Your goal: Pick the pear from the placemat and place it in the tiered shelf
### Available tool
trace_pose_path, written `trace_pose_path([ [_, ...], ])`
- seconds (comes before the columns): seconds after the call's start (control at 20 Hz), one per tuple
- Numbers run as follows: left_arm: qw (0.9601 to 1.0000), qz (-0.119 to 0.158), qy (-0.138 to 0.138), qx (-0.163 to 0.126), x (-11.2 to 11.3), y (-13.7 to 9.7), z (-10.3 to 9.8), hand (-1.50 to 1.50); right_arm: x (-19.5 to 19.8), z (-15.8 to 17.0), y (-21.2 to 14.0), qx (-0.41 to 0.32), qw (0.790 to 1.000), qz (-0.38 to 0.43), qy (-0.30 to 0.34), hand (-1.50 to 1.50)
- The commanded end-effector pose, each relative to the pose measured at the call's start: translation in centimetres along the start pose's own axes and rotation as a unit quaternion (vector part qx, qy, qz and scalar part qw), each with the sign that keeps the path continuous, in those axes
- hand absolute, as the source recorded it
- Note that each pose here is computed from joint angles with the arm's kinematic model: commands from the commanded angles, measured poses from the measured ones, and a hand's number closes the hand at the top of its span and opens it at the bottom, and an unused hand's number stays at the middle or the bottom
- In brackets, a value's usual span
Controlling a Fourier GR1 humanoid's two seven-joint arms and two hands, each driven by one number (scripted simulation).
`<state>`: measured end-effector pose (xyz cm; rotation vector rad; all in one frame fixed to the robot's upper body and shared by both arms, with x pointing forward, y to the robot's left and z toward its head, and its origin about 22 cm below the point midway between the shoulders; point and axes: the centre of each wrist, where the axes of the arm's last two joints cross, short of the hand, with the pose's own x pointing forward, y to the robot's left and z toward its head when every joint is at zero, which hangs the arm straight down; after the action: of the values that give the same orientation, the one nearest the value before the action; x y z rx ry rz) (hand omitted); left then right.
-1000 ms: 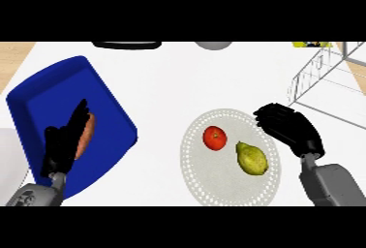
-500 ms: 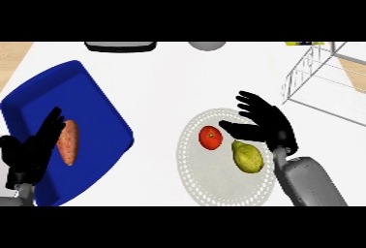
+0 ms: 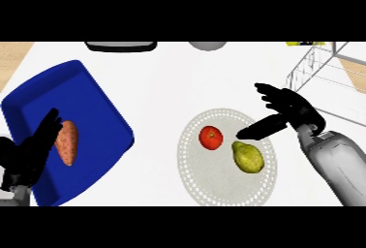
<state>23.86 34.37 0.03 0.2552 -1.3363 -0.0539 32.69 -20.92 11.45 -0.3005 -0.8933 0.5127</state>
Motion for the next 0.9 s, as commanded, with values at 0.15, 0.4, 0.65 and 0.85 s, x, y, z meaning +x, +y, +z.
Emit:
trace_pose_path([
  [0.15,0.9999,0.008,0.001,-0.011,-0.4,-1.0,0.0,0.0,1.7,-0.3,-2.1,0.148,0.971,0.181,0.053,-1.5],
  [0.4,1.0,0.005,-0.006,-0.002,-0.4,0.6,0.0,0.0,1.1,-1.3,0.1,0.197,0.943,0.258,0.065,-1.5],
  [0.65,0.9999,0.002,0.01,-0.004,-0.9,0.2,0.0,0.0,0.1,-2.8,-0.2,0.21,0.931,0.289,0.075,-1.5],
  [0.85,1.0,-0.001,-0.005,0.004,0.2,1.3,0.5,0.0,-0.2,-4.0,1.2,0.21,0.93,0.29,0.08,-1.5],
])
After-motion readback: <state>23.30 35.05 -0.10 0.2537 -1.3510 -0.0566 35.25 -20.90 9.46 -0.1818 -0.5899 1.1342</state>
